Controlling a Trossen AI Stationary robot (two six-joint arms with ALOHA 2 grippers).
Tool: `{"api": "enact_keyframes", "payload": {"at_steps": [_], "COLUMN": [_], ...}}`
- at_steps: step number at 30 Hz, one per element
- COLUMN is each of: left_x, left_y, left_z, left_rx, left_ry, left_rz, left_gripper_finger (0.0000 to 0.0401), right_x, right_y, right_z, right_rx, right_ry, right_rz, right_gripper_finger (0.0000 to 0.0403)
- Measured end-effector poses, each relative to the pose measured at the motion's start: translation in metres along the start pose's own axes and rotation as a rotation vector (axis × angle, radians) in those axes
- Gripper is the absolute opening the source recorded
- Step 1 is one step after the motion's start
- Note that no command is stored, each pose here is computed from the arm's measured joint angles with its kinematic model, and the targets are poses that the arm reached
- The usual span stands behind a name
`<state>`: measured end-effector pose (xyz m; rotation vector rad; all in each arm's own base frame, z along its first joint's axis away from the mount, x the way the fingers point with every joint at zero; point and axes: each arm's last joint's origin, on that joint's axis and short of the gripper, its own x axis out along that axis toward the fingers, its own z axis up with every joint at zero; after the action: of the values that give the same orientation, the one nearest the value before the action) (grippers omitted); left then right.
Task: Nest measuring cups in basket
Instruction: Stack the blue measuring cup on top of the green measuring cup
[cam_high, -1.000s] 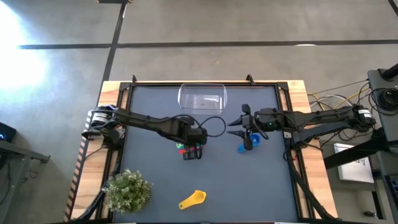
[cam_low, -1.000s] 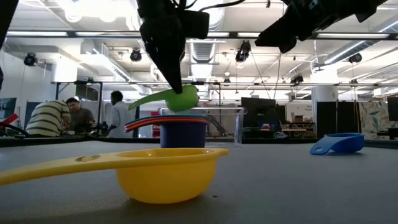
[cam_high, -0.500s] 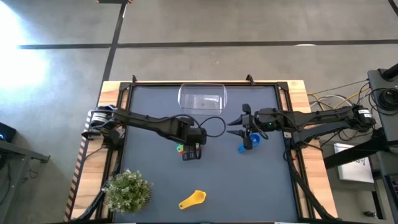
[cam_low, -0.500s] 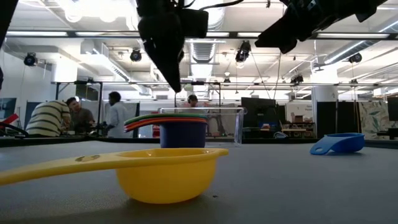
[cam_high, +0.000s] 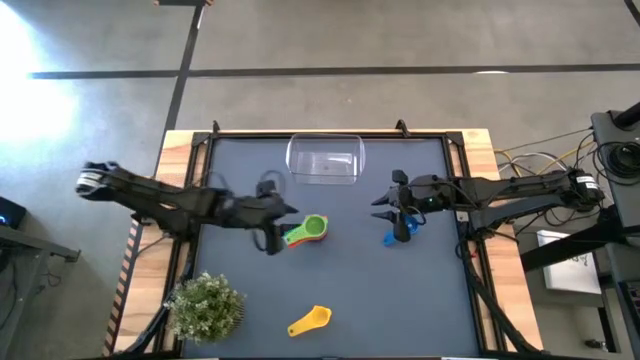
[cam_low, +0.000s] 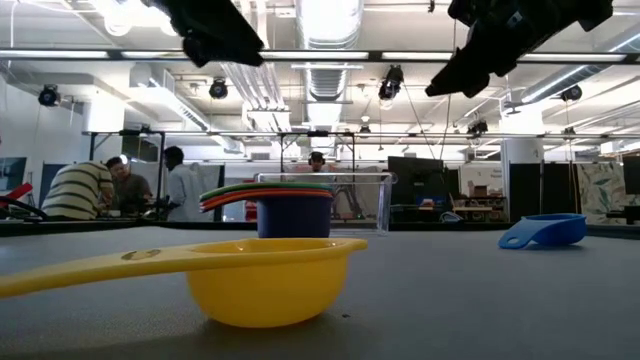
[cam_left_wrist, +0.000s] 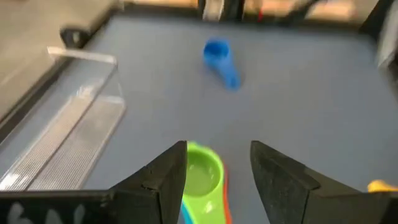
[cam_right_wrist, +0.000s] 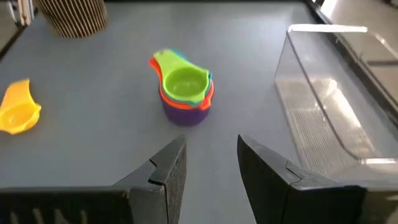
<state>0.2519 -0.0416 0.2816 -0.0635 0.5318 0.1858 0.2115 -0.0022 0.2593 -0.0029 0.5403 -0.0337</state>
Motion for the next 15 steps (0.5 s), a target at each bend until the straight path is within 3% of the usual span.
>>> {"api": "enact_keyframes", "payload": {"at_steps": [7,15], "left_x": [-0.028,-0.038], "left_y": [0.018,0.027], "left_z": [-0.041,-0.064], "left_rx": [-0.089,-0.111], "left_ry": [-0.256,-0.321], "left_rz": [-0.060,-0.075], "left_gripper_finger": [0.0160,0.0160], "right_x": [-0.014,-0.017], "right_y": [0.000,0.006], "right_z": [-0.017,-0.042], "right_rx": [0.142,0.277], "right_ry": [0.334,0.546], "right_rz": [-0.015,0.040], "right_gripper_finger": [0.0132,0.0132]}}
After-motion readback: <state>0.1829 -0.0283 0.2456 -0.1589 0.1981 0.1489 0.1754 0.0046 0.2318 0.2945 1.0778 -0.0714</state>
